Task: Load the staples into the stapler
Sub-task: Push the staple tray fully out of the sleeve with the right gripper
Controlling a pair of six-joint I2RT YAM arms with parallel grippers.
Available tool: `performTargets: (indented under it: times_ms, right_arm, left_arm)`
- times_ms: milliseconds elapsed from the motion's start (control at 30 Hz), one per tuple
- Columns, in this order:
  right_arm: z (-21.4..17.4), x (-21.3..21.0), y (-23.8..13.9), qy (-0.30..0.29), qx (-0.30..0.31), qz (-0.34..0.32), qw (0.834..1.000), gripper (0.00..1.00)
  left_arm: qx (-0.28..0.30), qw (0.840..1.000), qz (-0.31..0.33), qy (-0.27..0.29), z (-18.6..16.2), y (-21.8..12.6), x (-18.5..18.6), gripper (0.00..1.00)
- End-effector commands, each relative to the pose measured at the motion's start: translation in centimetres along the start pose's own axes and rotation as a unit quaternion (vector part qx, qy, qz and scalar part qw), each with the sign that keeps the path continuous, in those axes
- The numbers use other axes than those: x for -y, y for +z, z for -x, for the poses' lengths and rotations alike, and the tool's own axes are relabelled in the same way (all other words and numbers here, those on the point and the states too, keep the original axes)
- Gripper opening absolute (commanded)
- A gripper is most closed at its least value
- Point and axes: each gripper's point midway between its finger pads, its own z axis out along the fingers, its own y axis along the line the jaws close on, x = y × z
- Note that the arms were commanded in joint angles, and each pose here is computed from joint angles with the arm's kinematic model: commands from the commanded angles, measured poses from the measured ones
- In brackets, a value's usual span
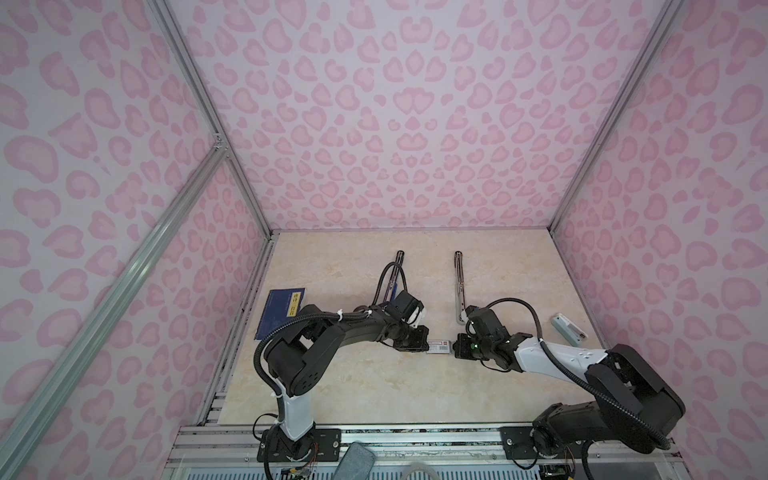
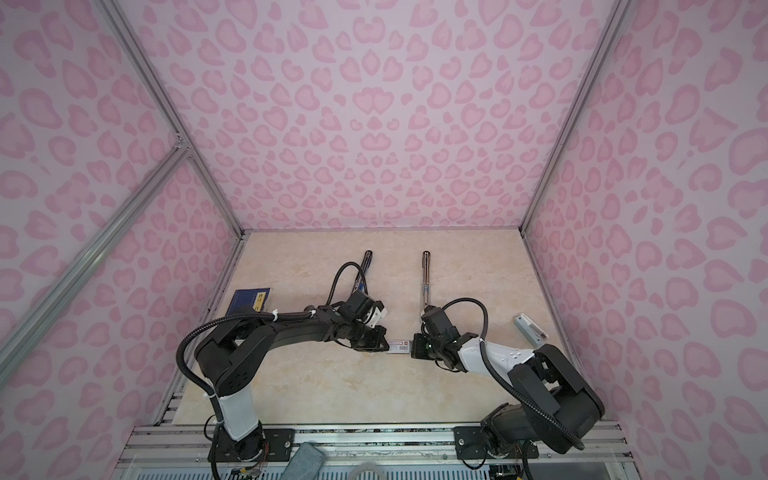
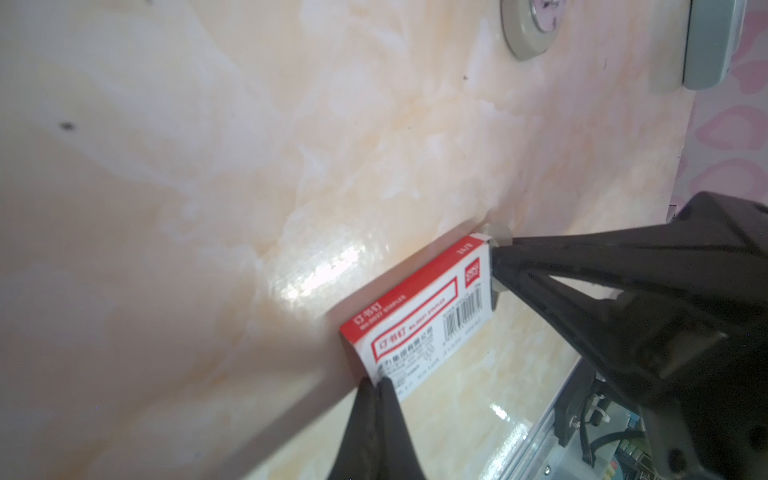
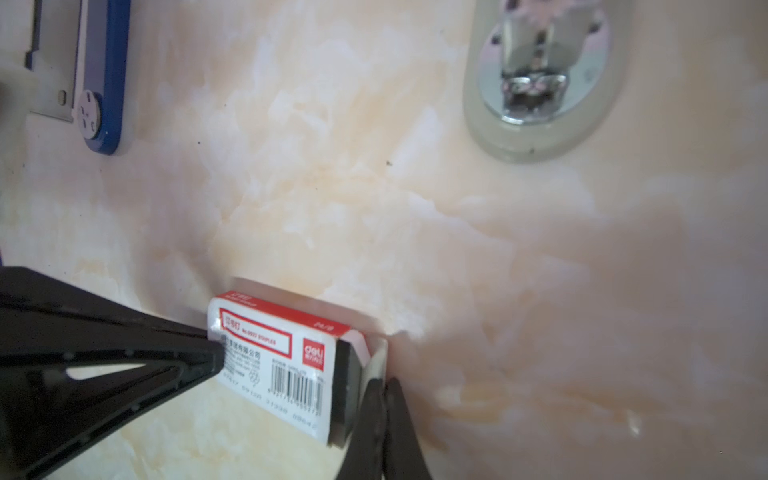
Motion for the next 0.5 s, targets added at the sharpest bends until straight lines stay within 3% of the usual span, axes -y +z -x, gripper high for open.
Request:
performTargets:
  times_ms: [0,467]
  right_arm:
    - [-0.62,1.5,-0.17,0.005,-0.006,-0.03,1.0,0.03]
    - [-0.4,0.88,-0.26,0.005,-0.004,-0.015,1.0,0.03]
  left_arm:
    - [0.005,1.0,0.012,0.003,0.26,-0.28,-0.32,0.03]
    - [0.006,1.0,0.025,0.001,-0.13,-0.89,-0.84,0.03]
